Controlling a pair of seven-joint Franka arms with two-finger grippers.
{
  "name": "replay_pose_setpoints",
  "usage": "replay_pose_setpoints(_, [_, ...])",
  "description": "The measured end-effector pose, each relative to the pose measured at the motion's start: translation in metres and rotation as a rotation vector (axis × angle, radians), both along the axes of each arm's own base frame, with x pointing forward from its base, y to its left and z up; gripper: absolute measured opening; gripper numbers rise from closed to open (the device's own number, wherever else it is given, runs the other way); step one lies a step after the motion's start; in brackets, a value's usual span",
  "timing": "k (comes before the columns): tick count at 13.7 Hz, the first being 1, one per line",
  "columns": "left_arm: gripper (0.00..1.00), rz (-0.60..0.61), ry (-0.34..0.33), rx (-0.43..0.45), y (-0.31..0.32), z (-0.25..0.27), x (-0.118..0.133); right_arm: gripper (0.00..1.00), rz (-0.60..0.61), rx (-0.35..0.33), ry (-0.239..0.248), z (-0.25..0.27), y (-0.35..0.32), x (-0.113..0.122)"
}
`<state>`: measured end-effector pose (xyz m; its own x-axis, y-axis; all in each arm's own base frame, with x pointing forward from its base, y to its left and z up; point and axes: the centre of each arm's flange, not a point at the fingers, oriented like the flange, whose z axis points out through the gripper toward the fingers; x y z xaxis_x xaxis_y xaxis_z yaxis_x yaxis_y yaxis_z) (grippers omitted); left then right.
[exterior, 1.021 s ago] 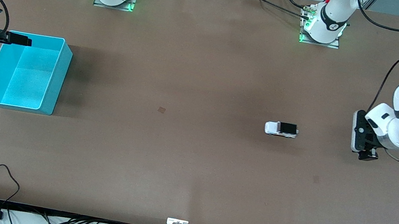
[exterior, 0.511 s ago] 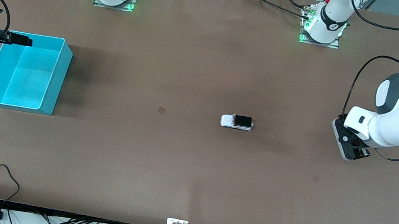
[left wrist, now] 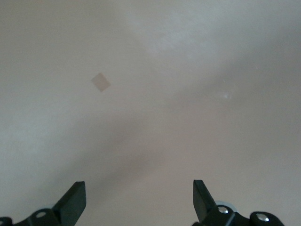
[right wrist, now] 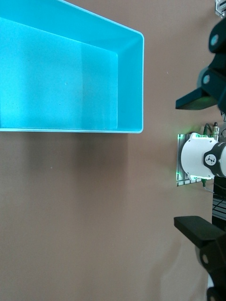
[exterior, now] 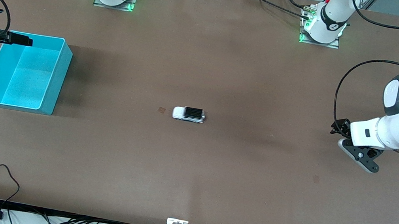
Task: Wind and store white jeep toy
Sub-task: 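Raise and withdraw the left gripper while the jeep rolls toward the box, then reach the right gripper from the cyan box to the jeep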
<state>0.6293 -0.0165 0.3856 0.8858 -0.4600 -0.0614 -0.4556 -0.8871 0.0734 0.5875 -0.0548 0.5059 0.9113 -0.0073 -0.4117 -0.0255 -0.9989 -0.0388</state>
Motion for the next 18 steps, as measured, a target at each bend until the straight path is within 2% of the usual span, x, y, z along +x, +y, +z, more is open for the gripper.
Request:
replay_pose_setpoints(4, [1.00,0.211,-0.050,0.022,-0.018,0.035,-0.001,1.00,-0.001,0.000,0.004,-0.002,0.000,0.000])
replay_pose_setpoints(9, [1.00,0.276,-0.159,0.034,-0.005,0.093,0.010,1.00,-0.001,0.000,0.008,-0.004,0.000,-0.001])
replay_pose_setpoints(11, [1.00,0.345,-0.139,0.037,0.001,0.107,0.008,1.00,-0.003,0.000,0.010,-0.011,-0.001,-0.001])
replay_pose_setpoints(14, [1.00,0.500,-0.069,0.048,0.009,0.128,-0.005,1.00,-0.005,0.001,0.003,-0.017,-0.002,-0.004])
replay_pose_setpoints(16, [1.00,0.538,-0.065,0.053,0.011,0.150,-0.016,1.00,-0.005,0.001,-0.009,-0.018,-0.002,-0.008])
replay_pose_setpoints(18, [1.00,0.543,-0.077,0.052,0.014,0.166,-0.024,1.00,-0.008,0.000,-0.046,-0.022,-0.002,-0.015])
